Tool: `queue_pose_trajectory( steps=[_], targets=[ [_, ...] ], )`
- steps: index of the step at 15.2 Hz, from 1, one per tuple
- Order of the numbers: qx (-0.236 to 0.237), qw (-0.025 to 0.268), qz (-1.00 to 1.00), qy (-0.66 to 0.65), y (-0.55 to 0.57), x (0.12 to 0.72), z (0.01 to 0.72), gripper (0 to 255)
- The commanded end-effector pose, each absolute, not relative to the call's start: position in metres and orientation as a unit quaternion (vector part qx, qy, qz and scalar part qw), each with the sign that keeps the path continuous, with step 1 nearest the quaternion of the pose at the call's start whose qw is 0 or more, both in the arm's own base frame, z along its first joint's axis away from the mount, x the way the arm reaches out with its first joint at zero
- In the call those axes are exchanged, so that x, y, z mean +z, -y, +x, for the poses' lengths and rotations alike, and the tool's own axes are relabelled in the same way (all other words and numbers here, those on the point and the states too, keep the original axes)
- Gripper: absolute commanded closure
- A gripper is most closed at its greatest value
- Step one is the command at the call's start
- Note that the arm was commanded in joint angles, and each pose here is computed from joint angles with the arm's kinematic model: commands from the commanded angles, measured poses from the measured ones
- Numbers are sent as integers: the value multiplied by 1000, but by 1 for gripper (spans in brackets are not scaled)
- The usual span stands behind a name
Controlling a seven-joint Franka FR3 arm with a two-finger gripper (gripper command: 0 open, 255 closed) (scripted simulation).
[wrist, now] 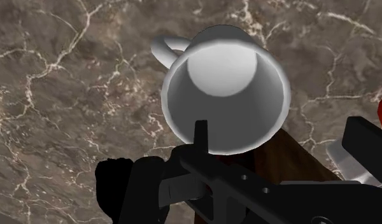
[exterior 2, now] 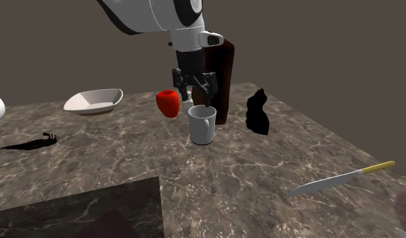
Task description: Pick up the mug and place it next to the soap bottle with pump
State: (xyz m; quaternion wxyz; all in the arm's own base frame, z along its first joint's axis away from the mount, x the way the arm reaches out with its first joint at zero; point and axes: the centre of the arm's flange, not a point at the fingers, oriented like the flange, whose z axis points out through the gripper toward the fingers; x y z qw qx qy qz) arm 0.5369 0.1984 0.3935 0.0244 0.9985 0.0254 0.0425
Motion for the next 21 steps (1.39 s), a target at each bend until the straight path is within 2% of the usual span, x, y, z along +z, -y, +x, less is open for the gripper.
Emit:
queue_pose_trajectory(
  steps=[1,5,6,15,21],
  targets=[
    [-1,32,999,-33,-206,347,533,0],
    [-1,32,999,-33,-206,347,533,0],
    [-1,32,999,-33,-204,354,527,255],
    [-1,32,999,-33,-206,347,533,255],
    [-1,32,999,-33,-206,379,533,255]
  ],
)
